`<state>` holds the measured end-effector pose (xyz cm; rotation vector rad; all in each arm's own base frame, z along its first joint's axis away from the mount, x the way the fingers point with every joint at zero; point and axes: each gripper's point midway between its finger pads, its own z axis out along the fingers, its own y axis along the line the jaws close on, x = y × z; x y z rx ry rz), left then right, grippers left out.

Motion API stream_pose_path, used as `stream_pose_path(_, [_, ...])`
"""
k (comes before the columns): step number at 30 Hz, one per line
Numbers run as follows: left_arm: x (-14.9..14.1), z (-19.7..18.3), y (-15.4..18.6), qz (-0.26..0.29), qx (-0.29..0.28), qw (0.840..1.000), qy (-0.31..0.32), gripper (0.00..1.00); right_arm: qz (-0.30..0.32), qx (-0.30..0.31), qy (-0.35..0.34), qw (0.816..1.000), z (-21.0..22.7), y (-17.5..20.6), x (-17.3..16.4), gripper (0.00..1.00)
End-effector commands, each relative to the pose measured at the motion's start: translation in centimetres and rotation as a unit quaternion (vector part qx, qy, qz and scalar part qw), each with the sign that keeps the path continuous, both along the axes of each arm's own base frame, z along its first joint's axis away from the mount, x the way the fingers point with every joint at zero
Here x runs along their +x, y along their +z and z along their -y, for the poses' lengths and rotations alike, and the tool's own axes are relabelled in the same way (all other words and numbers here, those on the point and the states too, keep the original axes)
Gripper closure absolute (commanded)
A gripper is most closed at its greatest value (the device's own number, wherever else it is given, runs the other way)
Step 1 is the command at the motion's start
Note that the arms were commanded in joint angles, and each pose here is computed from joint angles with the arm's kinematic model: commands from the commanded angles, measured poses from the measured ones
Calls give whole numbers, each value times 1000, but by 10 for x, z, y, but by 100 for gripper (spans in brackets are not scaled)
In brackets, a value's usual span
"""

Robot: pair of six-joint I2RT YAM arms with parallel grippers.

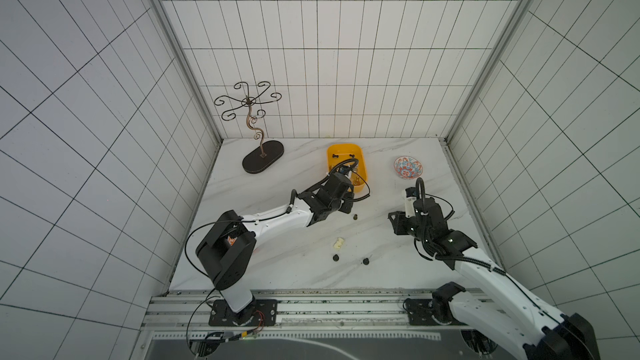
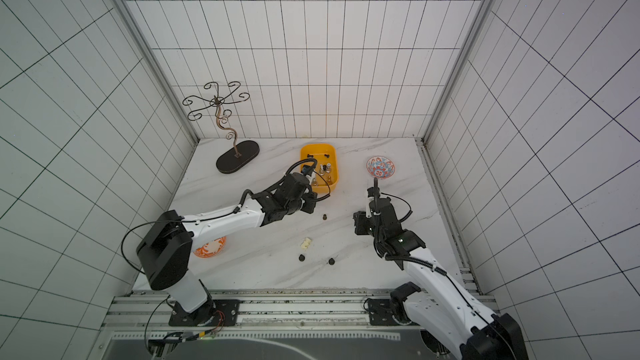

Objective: Put the chess pieces into the storage box
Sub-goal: Pick up the chess piece at the center of the board, then place the chess piece in the storage box.

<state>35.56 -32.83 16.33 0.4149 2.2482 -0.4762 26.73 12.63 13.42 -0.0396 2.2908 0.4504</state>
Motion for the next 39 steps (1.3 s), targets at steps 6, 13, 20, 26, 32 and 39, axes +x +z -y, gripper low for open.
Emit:
stream_pose_path(6, [74, -18, 57, 80, -30, 996, 18, 92, -12, -8, 1, 1000, 1, -7, -4, 71])
stream_pose_path(13, [136, -10, 54, 89, -25, 996, 17, 91, -22, -8, 1, 1000, 0, -11, -3, 71])
stream_pose_path(20, [185, 2, 20, 74, -37, 996, 25, 91, -36, -6, 2, 999, -2, -18, -4, 72])
stream_pose_path(26, [209, 13, -8, 64, -39, 997, 27, 90, -44, -6, 5, 999, -4, -23, -6, 72])
stream_pose_path(32, [223, 18, -33, 49, -44, 997, 37, 89, -44, -1, 5, 999, -4, -23, -8, 71])
stream_pose_path(39, [231, 24, -50, 38, -54, 997, 35, 83, -43, 2, 4, 999, -2, -21, -11, 71])
